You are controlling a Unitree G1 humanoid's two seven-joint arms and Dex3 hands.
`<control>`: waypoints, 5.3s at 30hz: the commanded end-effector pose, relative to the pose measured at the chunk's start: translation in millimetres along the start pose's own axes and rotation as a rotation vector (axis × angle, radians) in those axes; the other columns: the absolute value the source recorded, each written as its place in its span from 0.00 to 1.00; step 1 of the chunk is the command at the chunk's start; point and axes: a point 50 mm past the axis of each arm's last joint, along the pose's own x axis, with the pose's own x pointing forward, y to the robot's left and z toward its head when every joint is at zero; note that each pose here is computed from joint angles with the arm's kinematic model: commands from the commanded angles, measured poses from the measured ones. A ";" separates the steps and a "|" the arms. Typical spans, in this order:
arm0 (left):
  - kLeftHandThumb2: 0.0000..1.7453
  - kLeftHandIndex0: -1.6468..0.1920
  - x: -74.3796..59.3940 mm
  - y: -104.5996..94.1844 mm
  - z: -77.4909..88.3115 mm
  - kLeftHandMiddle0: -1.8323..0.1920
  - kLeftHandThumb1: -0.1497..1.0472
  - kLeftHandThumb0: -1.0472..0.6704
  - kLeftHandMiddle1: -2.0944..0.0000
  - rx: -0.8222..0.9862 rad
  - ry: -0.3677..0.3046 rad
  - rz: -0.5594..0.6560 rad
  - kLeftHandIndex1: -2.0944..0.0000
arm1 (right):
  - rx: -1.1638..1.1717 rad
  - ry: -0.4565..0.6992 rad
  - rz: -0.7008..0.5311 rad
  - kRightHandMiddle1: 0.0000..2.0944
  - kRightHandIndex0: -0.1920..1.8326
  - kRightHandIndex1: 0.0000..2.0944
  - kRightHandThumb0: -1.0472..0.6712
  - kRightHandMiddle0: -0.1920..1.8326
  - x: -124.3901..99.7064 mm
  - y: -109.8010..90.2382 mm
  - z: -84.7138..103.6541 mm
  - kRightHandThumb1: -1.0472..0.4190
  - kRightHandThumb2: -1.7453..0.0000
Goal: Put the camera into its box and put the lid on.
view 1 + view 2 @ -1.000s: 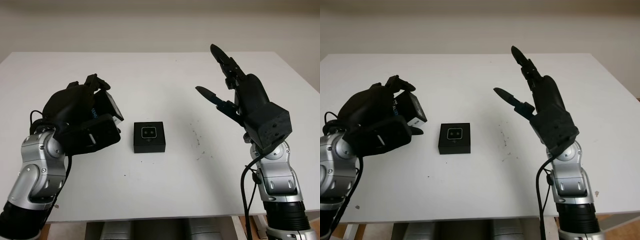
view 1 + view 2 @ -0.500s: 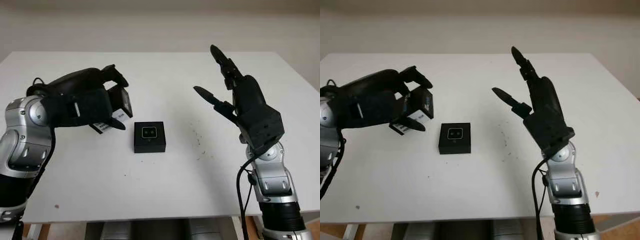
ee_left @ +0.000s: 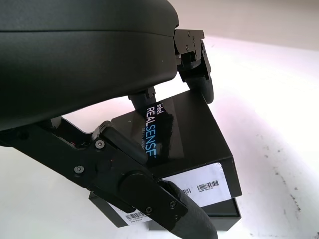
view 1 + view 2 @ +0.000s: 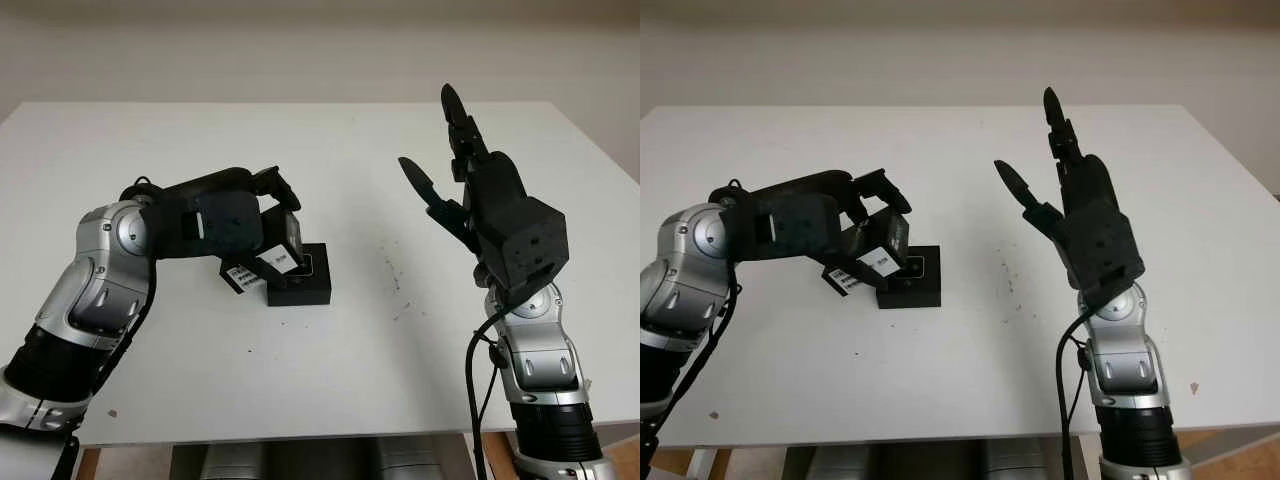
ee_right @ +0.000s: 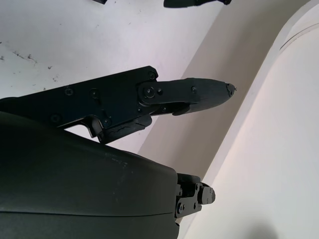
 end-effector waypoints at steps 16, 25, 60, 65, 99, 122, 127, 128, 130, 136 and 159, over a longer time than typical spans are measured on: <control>0.03 0.88 13.5 -22.9 6.8 0.86 0.91 0.58 0.15 0.166 0.038 0.050 0.16 | -0.029 -0.028 -0.008 0.02 0.06 0.02 0.20 0.09 -2.2 0.3 4.5 0.00 0.83; 0.03 0.89 16.5 -23.1 6.9 0.88 0.92 0.58 0.13 0.185 0.032 0.040 0.15 | -0.031 -0.034 0.005 0.02 0.06 0.02 0.20 0.09 -2.0 2.5 3.9 0.00 0.84; 0.03 0.81 40.7 -29.7 32.2 0.83 0.88 0.56 0.07 0.182 -0.064 0.008 0.15 | -0.016 -0.048 0.008 0.02 0.06 0.02 0.22 0.08 -6.5 10.3 2.7 0.00 0.84; 0.03 0.81 42.1 -32.1 31.1 0.82 0.87 0.55 0.05 0.191 -0.067 -0.002 0.13 | -0.009 -0.038 -0.005 0.03 0.06 0.03 0.21 0.09 -7.5 11.4 1.5 0.00 0.85; 0.03 0.88 58.8 -50.8 59.4 0.82 0.86 0.52 0.09 0.226 -0.015 -0.184 0.10 | 0.002 -0.017 -0.016 0.03 0.09 0.03 0.20 0.10 -5.8 21.6 -0.9 0.00 0.86; 0.26 1.00 51.0 -65.7 66.0 1.00 1.00 0.11 1.00 0.624 0.030 -0.244 0.99 | 0.002 -0.025 -0.004 0.03 0.08 0.03 0.20 0.10 -5.4 24.4 -1.8 0.00 0.86; 0.36 1.00 48.6 -67.7 65.6 1.00 1.00 0.07 1.00 0.614 0.019 -0.254 1.00 | 0.009 -0.023 -0.004 0.03 0.08 0.03 0.20 0.11 -5.2 24.8 -1.7 0.00 0.86; 0.37 1.00 48.4 -67.7 65.5 1.00 1.00 0.07 1.00 0.597 0.017 -0.257 1.00 | 0.004 -0.022 -0.002 0.03 0.08 0.02 0.20 0.10 -5.1 24.7 -1.8 0.00 0.86; 0.38 1.00 47.9 -67.9 65.0 1.00 1.00 0.07 1.00 0.549 0.012 -0.267 1.00 | 0.001 -0.020 -0.001 0.03 0.08 0.02 0.20 0.10 -5.1 24.6 -1.8 0.00 0.86; 0.39 1.00 48.2 -69.2 54.1 1.00 1.00 0.06 1.00 0.260 -0.058 -0.287 1.00 | 0.012 -0.016 0.000 0.03 0.07 0.02 0.20 0.10 -4.9 23.6 -2.9 0.00 0.87; 0.37 1.00 -6.7 -28.1 -29.8 1.00 1.00 0.14 1.00 -0.891 -0.239 0.362 1.00 | -0.037 -0.007 0.065 0.01 0.05 0.01 0.18 0.07 2.9 16.7 -9.7 0.00 0.79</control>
